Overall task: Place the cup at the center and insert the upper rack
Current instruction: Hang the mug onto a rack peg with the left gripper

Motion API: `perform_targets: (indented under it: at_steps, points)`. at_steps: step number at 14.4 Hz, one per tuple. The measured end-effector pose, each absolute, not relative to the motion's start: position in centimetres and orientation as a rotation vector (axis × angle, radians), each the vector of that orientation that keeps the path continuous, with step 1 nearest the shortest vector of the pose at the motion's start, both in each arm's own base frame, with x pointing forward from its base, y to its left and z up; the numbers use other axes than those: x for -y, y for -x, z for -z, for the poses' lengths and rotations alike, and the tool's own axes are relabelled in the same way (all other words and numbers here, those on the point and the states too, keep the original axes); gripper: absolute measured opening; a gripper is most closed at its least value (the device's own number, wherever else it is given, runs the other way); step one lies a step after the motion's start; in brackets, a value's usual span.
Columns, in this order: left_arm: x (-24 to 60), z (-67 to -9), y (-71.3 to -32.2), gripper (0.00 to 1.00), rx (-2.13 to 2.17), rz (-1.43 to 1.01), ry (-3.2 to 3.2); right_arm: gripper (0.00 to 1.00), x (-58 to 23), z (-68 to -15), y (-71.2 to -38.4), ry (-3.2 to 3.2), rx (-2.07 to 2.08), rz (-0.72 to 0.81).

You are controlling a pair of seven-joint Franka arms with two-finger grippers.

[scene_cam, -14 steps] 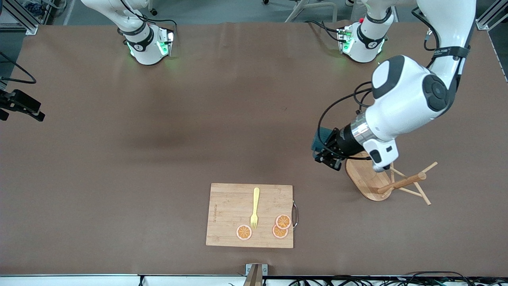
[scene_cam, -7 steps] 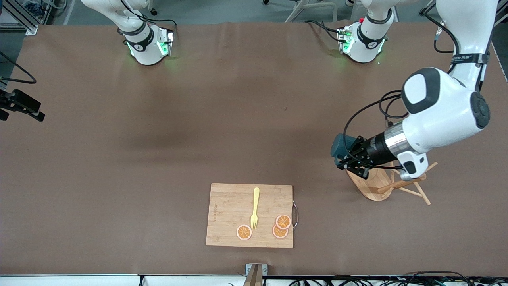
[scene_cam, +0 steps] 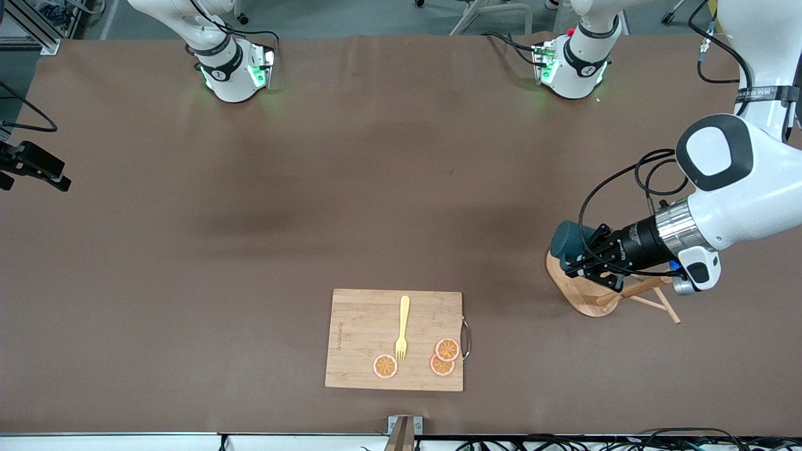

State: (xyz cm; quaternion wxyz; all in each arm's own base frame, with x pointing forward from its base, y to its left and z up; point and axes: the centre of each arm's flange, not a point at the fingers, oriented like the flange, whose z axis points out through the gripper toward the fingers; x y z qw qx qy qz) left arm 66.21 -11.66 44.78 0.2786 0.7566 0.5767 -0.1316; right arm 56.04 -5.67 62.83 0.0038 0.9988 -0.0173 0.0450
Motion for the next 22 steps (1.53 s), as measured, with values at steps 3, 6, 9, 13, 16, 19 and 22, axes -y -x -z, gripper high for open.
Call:
perform_targets:
  at_steps: [3, 6, 9, 13, 16, 19, 22]
  points:
    - [10.3, -44.2, -66.3, 0.05, -1.5, 0.354, -2.029, 1.0, 5.7, -62.8, -56.0, -3.13, 0.054, -0.141]
    - [9.2, -43.7, -66.6, 0.05, -1.465, 0.344, -2.037, 1.0, 5.7, -62.8, -56.0, -3.13, 0.054, -0.141]
    - [8.7, -43.1, -66.7, 0.05, -1.437, 0.338, -2.054, 1.0, 5.7, -62.8, -56.0, -3.13, 0.054, -0.141]
    - [8.0, -42.5, -66.9, 0.05, -1.412, 0.331, -2.067, 1.0, 5.7, -62.8, -56.0, -3.13, 0.054, -0.141]
    - [7.1, -42.2, -67.1, 0.05, -1.411, 0.324, -2.065, 1.0, 5.7, -62.8, -56.0, -3.13, 0.054, -0.141]
    - [6.0, -42.0, -67.3, 0.05, -1.394, 0.31, -2.066, 1.0, 5.7, -62.8, -56.0, -3.13, 0.054, -0.141]
    - [4.5, -41.1, -67.5, 0.05, -1.386, 0.305, -2.067, 1.0, 5.7, -62.8, -56.0, -3.13, 0.054, -0.141]
